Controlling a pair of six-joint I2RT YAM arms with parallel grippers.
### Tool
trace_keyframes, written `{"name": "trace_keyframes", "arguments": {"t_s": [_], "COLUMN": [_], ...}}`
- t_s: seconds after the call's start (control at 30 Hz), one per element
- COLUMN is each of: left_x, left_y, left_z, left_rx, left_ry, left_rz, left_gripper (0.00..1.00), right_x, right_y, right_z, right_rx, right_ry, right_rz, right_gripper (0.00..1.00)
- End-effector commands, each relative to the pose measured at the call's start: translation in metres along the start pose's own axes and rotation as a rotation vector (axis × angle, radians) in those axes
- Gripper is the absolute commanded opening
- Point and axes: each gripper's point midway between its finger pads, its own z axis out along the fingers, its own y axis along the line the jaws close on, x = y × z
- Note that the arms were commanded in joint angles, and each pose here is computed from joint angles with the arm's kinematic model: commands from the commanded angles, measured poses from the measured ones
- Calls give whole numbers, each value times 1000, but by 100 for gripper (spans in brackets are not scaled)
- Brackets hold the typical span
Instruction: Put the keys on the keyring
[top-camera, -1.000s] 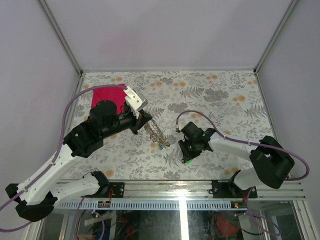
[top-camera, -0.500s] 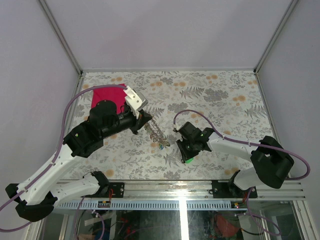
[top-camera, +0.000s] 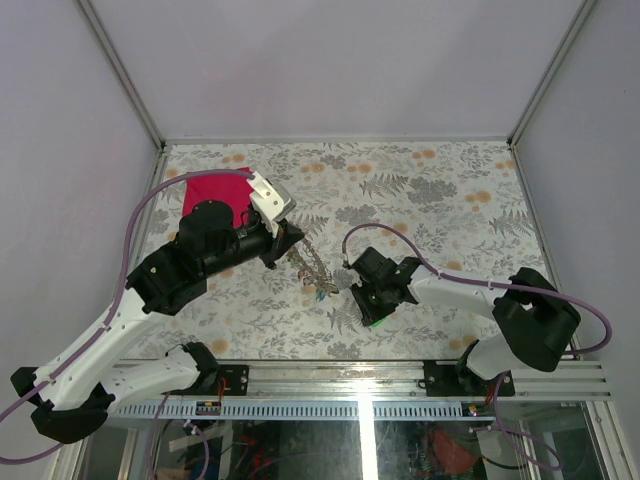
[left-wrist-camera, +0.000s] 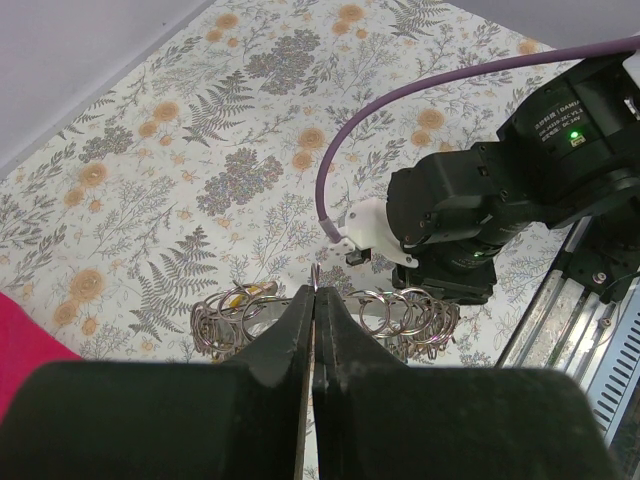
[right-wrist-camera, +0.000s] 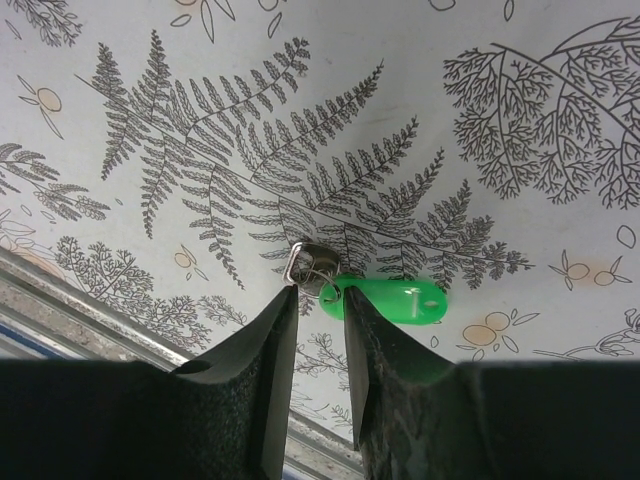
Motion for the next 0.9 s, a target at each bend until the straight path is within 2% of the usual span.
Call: {"name": "trace_keyframes", "arguments": {"t_s": [0.0, 0.17, 0.4, 0.67, 0.87], "left_x": [-31, -31, -31, -31, -31], "left_y": [2, 2, 2, 3, 3], "left_z": [-9, -9, -10, -10, -10], "left_rx": [-16, -13, -17, -21, -21], "left_ry": [-111, -110, -111, -112, -111], "left_rz": [3, 6, 3, 7, 8], "left_gripper": [0, 0, 0, 0, 0], "right_x": [-5, 1, -6, -37, -47], "right_y": [-3, -6, -3, 14, 14], "right_z": [3, 6, 1, -31, -47], "right_rx": [55, 80, 75, 9, 19], "right_ry": [7, 29, -6, -165, -211], "right_rz": [-16, -25, -28, -36, -51], "right_gripper": [31, 24, 0, 0, 0]}}
